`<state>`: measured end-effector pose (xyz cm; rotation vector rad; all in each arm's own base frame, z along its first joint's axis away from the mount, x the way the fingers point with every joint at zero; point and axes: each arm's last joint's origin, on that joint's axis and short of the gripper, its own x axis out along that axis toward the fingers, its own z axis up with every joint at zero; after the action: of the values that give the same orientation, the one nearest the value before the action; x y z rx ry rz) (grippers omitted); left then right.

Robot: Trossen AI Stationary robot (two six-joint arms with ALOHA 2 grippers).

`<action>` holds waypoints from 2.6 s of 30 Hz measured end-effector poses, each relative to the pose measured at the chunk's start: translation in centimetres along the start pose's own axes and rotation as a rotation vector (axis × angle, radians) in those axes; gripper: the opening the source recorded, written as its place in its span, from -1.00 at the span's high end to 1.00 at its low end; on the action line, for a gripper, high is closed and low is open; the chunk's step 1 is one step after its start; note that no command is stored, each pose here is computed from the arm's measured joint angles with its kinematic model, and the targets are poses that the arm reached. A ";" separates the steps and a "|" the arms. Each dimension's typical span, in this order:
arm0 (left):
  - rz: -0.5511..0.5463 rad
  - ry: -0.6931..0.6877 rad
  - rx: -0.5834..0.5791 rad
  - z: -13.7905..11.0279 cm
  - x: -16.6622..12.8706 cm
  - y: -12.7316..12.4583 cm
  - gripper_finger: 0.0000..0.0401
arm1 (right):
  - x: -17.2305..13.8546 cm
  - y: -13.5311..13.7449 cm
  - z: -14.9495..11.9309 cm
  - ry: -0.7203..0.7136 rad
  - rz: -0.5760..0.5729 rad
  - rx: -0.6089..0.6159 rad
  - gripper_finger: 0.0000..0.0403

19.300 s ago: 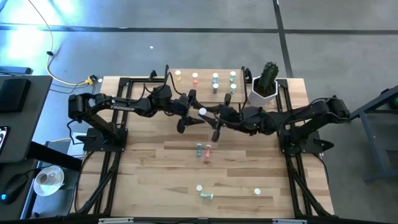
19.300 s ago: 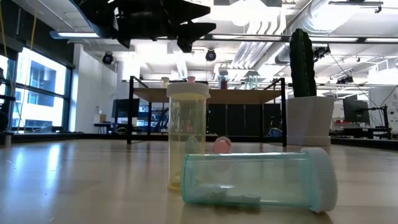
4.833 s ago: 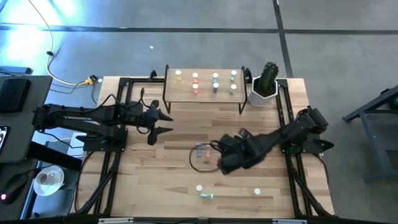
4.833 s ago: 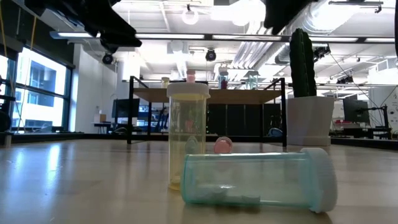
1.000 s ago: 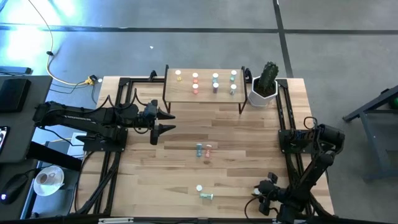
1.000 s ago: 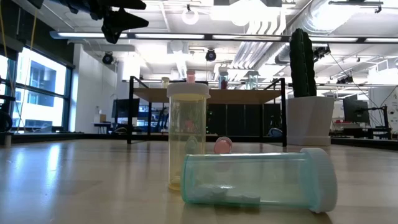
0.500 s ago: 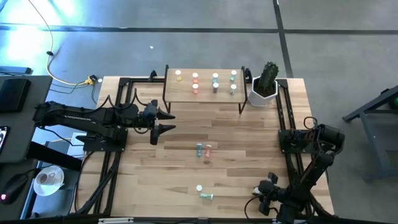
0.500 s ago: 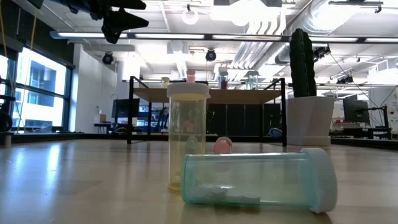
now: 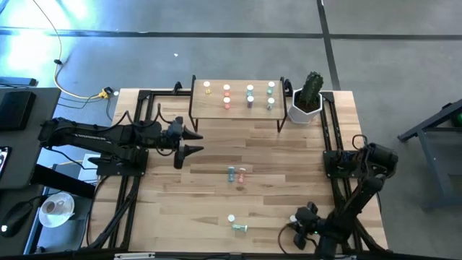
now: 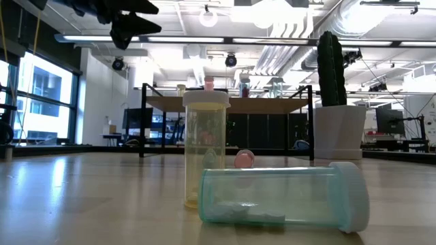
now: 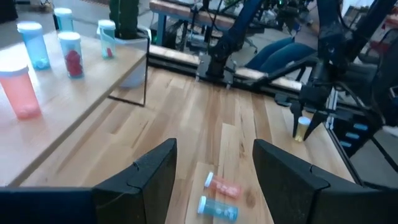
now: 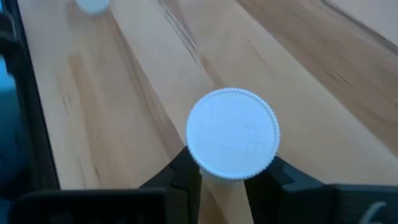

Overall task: Pick and place medicine bottles onto shelf by color
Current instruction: Put the right yellow pill bottle on the shelf aligned with the other yellow pill bottle

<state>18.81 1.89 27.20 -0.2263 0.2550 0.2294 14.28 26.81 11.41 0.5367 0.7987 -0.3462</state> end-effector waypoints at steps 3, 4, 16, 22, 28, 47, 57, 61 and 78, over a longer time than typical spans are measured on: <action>-0.015 0.043 0.004 -0.4 0.0 0.0 0.00 | 1.1 0.5 1.3 -0.015 0.008 0.066 0.61; -0.027 0.061 0.005 -0.5 0.0 0.0 0.00 | 1.4 0.7 1.8 -0.020 0.013 0.079 0.61; -0.102 0.209 0.104 -1.8 -0.2 0.0 0.00 | 3.0 1.4 11.8 -0.116 0.072 0.093 0.61; -0.101 0.229 0.122 -2.0 -0.2 0.1 0.00 | 5.0 0.6 17.6 -0.087 0.160 0.067 0.61; -0.107 0.215 0.180 -1.9 -0.2 0.1 0.00 | 6.7 -1.1 23.0 -0.108 0.299 0.045 0.61; -0.027 0.235 0.238 1.9 0.5 3.1 0.00 | 5.7 -5.8 37.0 -0.183 0.305 -0.072 0.61; -0.121 0.363 0.063 2.6 3.0 4.3 0.00 | 4.7 -5.8 38.1 -0.116 0.275 -0.171 0.61; -0.139 0.424 -0.005 2.2 3.4 4.2 0.00 | 5.3 -5.8 37.9 -0.093 0.291 -0.191 0.61; -0.213 0.489 -0.058 1.6 3.5 3.3 0.00 | 12.5 -2.8 37.6 -0.036 0.487 -0.244 0.61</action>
<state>21.64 6.12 27.14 -0.3637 0.7050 -0.0347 42.96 1.82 22.73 0.4760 0.6394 0.1886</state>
